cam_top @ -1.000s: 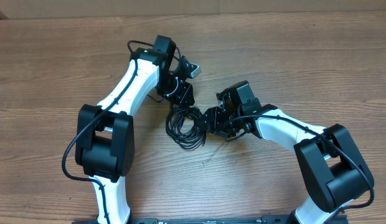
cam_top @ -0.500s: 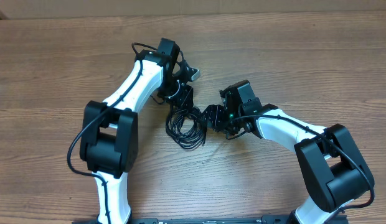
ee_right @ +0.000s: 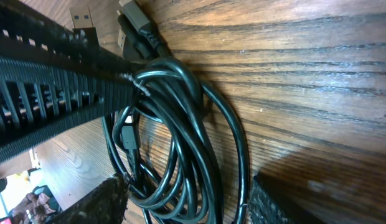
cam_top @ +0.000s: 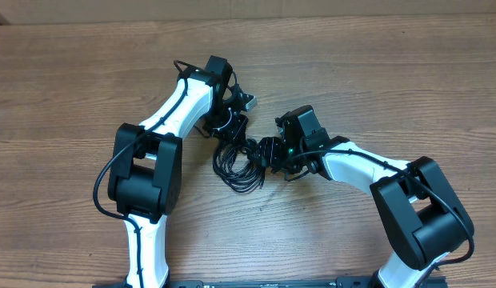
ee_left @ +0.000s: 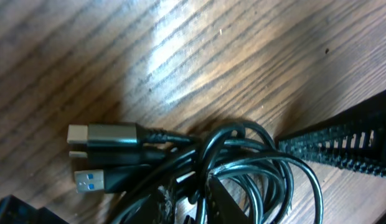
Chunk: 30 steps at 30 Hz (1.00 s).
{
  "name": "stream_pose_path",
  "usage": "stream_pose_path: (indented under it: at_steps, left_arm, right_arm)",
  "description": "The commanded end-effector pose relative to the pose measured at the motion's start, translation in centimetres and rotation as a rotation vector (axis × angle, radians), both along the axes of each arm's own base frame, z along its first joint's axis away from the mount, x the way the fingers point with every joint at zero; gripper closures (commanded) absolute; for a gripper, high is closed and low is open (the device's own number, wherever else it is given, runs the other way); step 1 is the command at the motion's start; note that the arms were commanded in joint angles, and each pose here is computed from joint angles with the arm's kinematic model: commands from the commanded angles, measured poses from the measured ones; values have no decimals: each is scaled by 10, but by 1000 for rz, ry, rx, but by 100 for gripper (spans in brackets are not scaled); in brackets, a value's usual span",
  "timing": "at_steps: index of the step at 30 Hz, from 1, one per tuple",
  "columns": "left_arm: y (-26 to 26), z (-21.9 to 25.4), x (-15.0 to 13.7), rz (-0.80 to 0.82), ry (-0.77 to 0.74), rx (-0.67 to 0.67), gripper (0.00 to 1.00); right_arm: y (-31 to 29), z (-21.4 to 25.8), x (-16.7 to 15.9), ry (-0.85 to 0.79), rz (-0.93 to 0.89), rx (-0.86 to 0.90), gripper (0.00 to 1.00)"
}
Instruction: Untangle cables
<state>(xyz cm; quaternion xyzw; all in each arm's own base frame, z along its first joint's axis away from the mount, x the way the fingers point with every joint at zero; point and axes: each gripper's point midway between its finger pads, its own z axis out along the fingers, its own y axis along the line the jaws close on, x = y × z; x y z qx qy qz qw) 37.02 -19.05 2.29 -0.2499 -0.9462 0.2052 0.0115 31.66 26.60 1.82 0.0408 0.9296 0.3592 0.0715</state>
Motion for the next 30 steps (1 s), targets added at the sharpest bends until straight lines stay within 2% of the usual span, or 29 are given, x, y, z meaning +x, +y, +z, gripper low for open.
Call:
stream_pose_path:
  at_steps: [1, 5, 10, 18, 22, 30]
  left_arm:
    - [-4, -5, -2, -31, 11, 2, 80]
    - [-2, -6, -4, -56, 8, 18, 71]
    - [-1, -8, -1, -56, -5, 24, 69]
    - [-2, -24, -3, -32, -11, 19, 73]
    - [-1, -29, -7, -33, -4, 21, 80]
    - [-7, -28, -11, -43, 5, 1, 81]
  right_arm:
    - [-1, -2, 5, -7, -18, -16, 39]
    - [-1, -2, 5, -8, -18, -17, 41]
    - [-1, -2, 5, -8, -18, -16, 44]
    - [-1, -2, 5, -6, -18, -18, 45]
    - [-2, -2, 5, -6, -18, -18, 45]
    - [-5, -5, 7, 6, -51, -35, 45]
